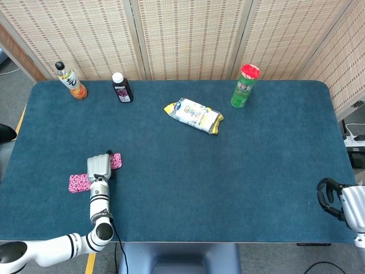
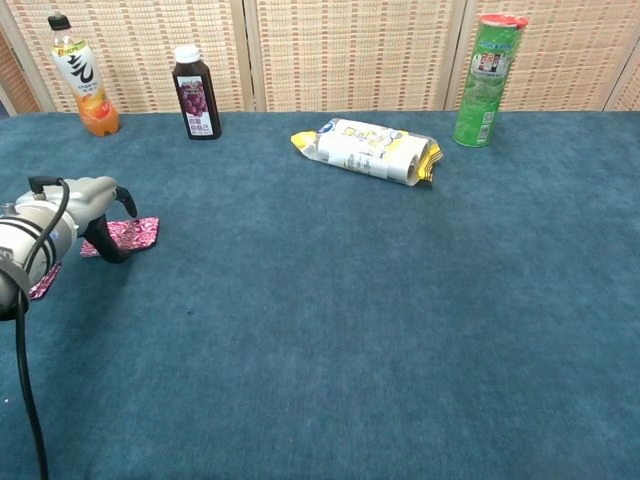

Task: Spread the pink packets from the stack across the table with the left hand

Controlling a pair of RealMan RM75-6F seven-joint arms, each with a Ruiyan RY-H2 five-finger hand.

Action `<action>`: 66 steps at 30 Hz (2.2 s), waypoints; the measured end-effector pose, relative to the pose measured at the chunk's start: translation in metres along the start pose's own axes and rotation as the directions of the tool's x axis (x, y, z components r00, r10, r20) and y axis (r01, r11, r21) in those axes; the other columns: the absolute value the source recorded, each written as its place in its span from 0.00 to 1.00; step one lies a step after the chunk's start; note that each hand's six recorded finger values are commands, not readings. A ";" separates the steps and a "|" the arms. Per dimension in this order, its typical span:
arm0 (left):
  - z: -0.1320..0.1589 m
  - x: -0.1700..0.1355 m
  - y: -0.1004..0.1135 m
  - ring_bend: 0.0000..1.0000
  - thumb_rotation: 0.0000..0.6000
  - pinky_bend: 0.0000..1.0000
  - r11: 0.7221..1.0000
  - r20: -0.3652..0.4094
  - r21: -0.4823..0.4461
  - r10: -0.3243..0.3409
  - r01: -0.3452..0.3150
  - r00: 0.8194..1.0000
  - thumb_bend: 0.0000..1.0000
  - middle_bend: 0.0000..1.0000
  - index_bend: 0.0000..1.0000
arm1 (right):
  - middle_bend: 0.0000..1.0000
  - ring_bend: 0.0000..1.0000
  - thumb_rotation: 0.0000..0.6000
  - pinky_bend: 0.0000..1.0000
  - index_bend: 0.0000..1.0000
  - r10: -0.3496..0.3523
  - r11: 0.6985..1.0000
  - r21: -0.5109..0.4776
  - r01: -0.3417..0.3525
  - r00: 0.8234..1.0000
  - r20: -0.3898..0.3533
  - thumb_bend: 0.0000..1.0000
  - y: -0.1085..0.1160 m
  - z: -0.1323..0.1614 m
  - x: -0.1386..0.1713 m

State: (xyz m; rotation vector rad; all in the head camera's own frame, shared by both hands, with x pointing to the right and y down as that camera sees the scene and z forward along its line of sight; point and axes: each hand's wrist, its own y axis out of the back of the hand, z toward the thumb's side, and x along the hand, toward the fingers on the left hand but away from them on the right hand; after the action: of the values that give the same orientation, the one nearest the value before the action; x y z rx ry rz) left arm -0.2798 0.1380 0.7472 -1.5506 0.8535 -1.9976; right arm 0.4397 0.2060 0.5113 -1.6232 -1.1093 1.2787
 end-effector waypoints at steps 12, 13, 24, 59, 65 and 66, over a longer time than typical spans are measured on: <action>0.000 0.004 -0.001 1.00 1.00 1.00 1.000 -0.013 0.016 -0.014 0.014 1.000 0.33 1.00 0.24 | 0.78 0.88 1.00 1.00 0.95 0.010 1.000 0.002 -0.010 1.000 -0.002 0.43 -0.001 0.001 0.000; 0.000 0.004 -0.001 1.00 1.00 1.00 1.000 -0.014 0.015 -0.014 0.014 1.000 0.33 1.00 0.24 | 0.78 0.88 1.00 1.00 0.95 0.011 1.000 0.002 -0.011 1.000 -0.003 0.43 -0.002 0.001 0.000; -0.001 0.003 -0.006 1.00 1.00 1.00 1.000 -0.016 0.013 -0.019 0.020 1.000 0.33 1.00 0.30 | 0.78 0.88 1.00 1.00 0.95 0.009 1.000 0.002 -0.009 1.000 -0.003 0.43 -0.001 0.001 0.000; -0.048 -0.077 0.004 1.00 1.00 1.00 0.997 0.061 -0.061 0.054 -0.050 0.997 0.34 1.00 0.58 | 0.78 0.88 1.00 1.00 0.95 0.004 1.000 -0.008 -0.004 1.000 -0.004 0.43 0.000 0.001 0.000; -0.093 -0.113 0.001 1.00 1.00 1.00 0.996 0.035 -0.003 0.094 -0.094 0.995 0.33 1.00 0.58 | 0.78 0.88 1.00 1.00 0.95 0.006 1.000 -0.006 -0.006 1.000 -0.004 0.43 -0.001 0.001 0.000; -0.100 -0.119 0.000 1.00 1.00 1.00 0.995 0.026 0.002 0.101 -0.101 0.995 0.33 1.00 0.58 | 0.78 0.88 1.00 1.00 0.95 0.005 1.000 -0.006 -0.005 1.000 -0.004 0.43 -0.001 0.001 0.000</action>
State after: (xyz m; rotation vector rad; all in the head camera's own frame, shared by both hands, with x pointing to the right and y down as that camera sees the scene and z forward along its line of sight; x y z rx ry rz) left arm -0.3468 0.2397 0.6498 -1.4976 0.8993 -1.9026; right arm 0.4383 0.2062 0.5120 -1.6333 -1.1086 1.2762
